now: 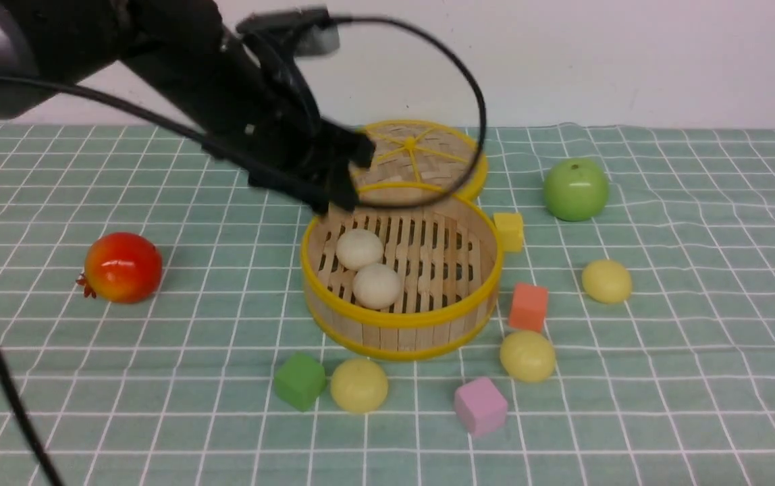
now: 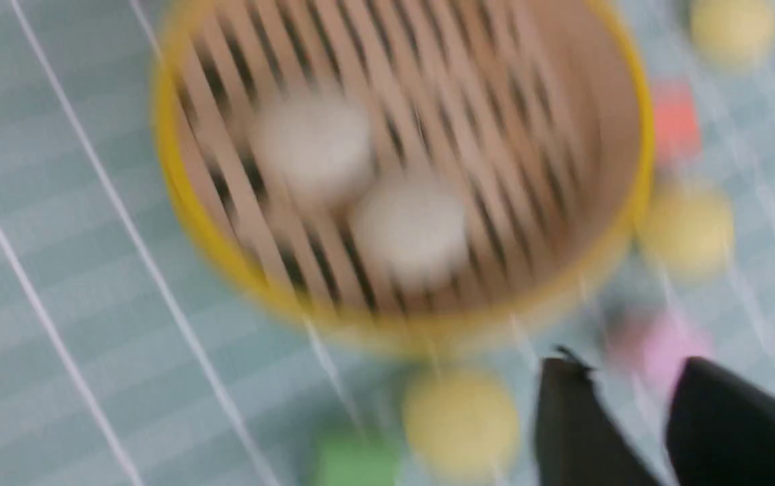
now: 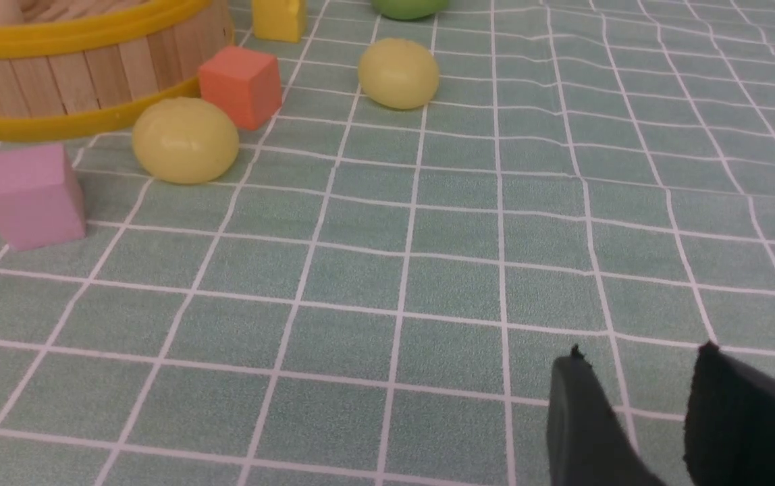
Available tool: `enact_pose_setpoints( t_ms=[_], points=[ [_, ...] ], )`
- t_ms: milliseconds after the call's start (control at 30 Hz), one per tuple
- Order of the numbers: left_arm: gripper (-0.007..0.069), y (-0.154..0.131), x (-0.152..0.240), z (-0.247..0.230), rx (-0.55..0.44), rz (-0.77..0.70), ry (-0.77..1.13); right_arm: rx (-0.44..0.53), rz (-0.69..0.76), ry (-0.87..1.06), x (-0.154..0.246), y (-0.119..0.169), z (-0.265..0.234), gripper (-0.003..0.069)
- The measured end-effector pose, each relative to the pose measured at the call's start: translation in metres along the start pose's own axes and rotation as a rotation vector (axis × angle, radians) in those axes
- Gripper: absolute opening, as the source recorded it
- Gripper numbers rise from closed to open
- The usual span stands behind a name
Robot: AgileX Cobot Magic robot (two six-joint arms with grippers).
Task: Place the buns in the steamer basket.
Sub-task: Use the left arm to grab a steamed stuffed bun
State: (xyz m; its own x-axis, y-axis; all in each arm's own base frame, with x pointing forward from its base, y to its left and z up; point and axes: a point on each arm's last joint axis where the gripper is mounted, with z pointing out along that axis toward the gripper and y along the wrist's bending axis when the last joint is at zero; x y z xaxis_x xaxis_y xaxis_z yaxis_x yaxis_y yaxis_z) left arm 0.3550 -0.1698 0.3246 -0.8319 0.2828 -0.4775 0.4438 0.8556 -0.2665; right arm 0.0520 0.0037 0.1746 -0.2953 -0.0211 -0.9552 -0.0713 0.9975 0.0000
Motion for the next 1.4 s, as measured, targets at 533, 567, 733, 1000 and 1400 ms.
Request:
enact_pose_setpoints(
  t_ms=[533, 567, 733, 1000, 1400],
  points=[
    [0.0147, -0.012, 0.048, 0.087, -0.086, 0.094, 0.103, 0.000, 0.000, 0.000, 0.000, 0.000, 0.000, 0.0240],
    [0.0204, -0.010, 0.049, 0.094, -0.089, 0.092, 0.110, 0.000, 0.000, 0.000, 0.000, 0.000, 0.000, 0.0240],
    [0.0282, -0.006, 0.053, 0.110, -0.095, 0.085, 0.146, 0.000, 0.000, 0.000, 0.000, 0.000, 0.000, 0.0240],
    [0.0263, -0.001, 0.056, 0.126, -0.100, 0.077, 0.162, 0.000, 0.000, 0.000, 0.000, 0.000, 0.000, 0.0240],
    [0.0025, 0.001, 0.058, 0.131, -0.106, 0.079, 0.172, 0.000, 0.000, 0.000, 0.000, 0.000, 0.000, 0.0240]
  ],
)
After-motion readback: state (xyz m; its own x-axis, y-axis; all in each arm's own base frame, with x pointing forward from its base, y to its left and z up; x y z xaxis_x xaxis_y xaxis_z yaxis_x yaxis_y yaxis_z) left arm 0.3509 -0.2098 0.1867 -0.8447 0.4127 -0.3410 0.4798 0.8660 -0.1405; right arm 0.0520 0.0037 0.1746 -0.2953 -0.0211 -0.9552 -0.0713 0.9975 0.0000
